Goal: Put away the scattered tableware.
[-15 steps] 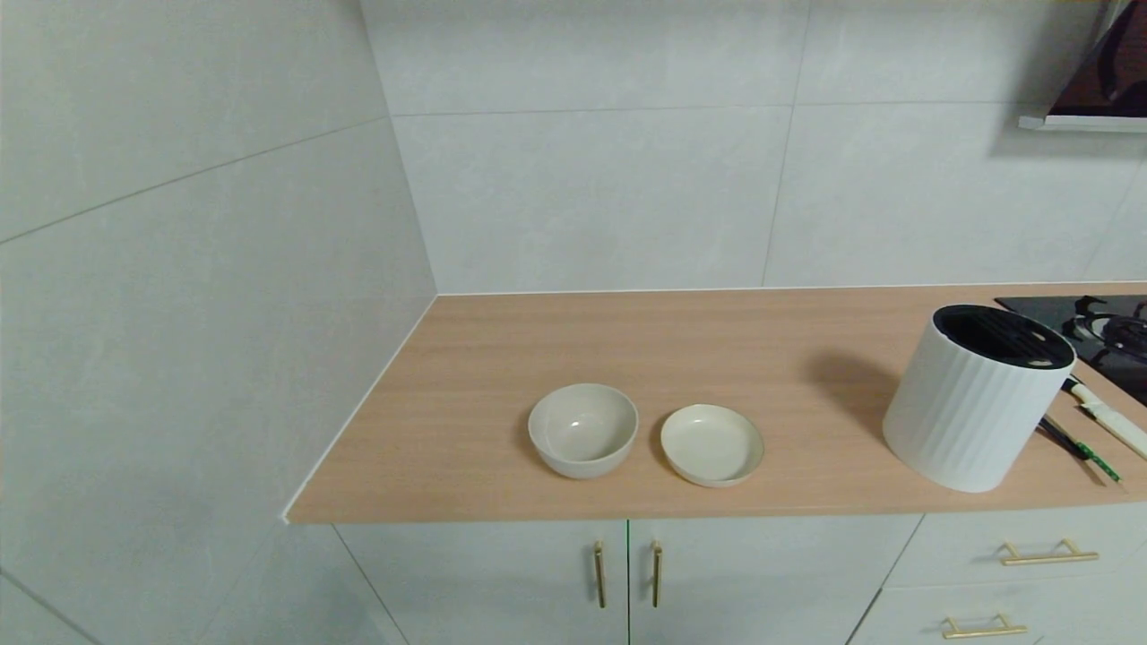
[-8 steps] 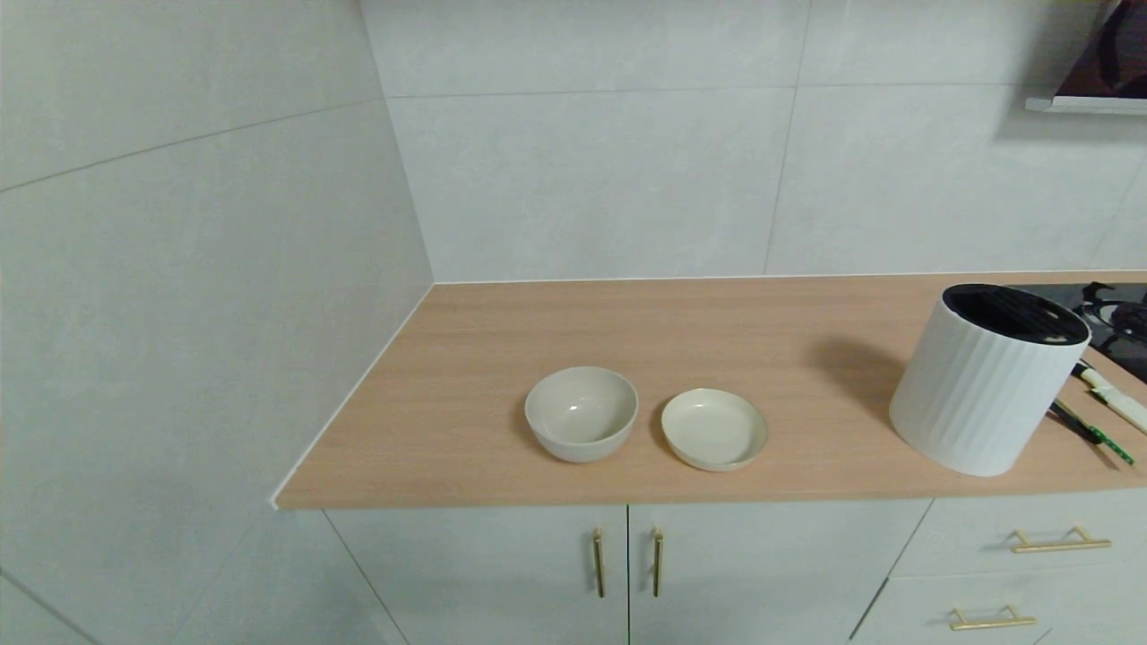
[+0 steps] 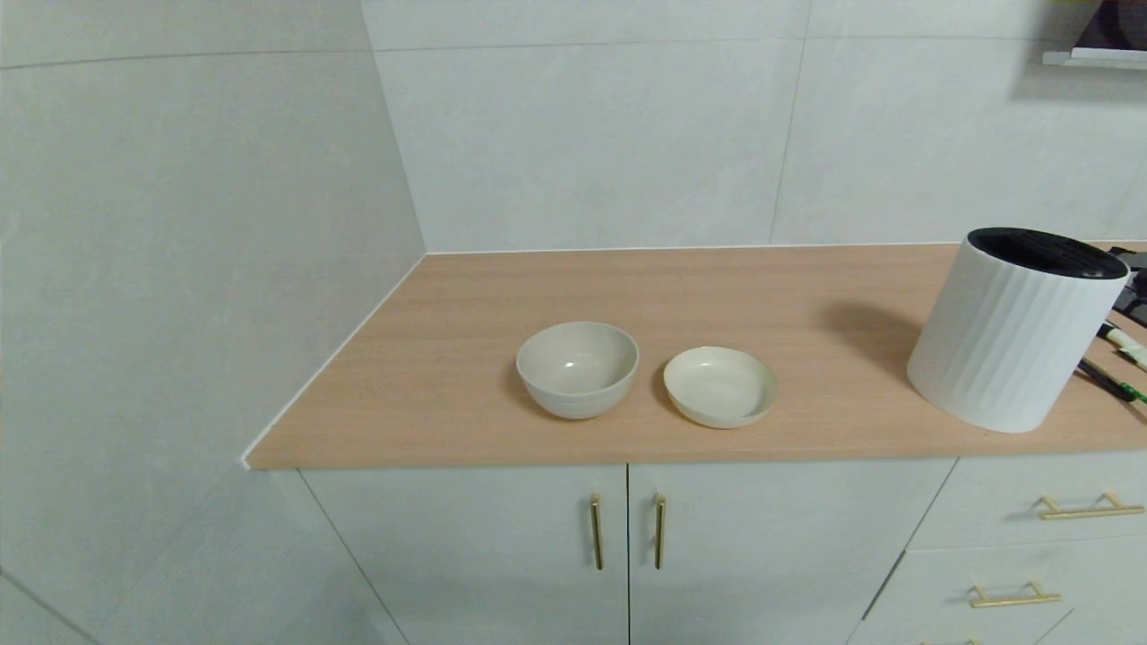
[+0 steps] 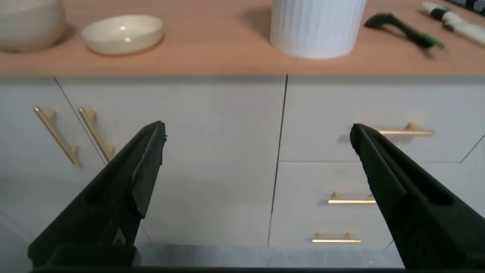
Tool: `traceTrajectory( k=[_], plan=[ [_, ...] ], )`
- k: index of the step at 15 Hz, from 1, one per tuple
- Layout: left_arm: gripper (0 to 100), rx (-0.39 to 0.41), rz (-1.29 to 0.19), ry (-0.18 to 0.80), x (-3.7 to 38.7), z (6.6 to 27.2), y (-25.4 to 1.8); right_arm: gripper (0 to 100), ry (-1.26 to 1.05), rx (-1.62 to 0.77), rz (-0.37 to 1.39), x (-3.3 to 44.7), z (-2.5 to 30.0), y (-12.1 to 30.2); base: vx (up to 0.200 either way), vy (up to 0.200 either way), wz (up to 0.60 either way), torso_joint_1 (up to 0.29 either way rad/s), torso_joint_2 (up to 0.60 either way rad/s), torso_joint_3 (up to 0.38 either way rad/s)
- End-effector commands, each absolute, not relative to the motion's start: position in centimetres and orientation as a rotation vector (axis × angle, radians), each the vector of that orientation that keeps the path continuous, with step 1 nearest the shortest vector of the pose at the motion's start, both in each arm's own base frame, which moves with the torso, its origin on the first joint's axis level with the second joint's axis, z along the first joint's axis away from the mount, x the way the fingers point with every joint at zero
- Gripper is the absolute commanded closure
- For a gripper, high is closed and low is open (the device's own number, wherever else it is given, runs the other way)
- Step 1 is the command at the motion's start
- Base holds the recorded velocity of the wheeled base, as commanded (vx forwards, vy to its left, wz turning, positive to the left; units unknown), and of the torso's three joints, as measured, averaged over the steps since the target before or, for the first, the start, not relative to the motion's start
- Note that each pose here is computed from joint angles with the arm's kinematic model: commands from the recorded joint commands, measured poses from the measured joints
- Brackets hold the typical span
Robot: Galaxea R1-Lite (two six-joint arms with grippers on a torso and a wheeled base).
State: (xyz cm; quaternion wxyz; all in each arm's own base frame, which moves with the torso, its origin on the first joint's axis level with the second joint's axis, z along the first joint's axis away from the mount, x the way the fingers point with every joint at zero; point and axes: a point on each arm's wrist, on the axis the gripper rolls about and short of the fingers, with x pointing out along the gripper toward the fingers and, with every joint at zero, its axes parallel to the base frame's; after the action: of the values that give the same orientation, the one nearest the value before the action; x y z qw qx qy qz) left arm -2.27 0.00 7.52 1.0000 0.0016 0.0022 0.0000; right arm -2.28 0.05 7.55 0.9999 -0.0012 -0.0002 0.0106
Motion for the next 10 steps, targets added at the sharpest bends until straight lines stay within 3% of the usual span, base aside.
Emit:
traceTrajectory(
  k=[1, 10],
  plan=[
    [0, 0.003, 0.000, 0.005, -2.27, 7.52, 0.00, 0, 0.000, -0.003, 0.021, -2.28, 7.55, 0.05, 0.000, 0.000, 0.00, -0.232, 0.52, 0.286],
    [0, 0.003, 0.000, 0.005, -2.27, 7.52, 0.00, 0, 0.000, -0.003, 0.021, -2.28, 7.55, 0.05, 0.000, 0.000, 0.00, -0.203, 0.50, 0.291]
  ],
)
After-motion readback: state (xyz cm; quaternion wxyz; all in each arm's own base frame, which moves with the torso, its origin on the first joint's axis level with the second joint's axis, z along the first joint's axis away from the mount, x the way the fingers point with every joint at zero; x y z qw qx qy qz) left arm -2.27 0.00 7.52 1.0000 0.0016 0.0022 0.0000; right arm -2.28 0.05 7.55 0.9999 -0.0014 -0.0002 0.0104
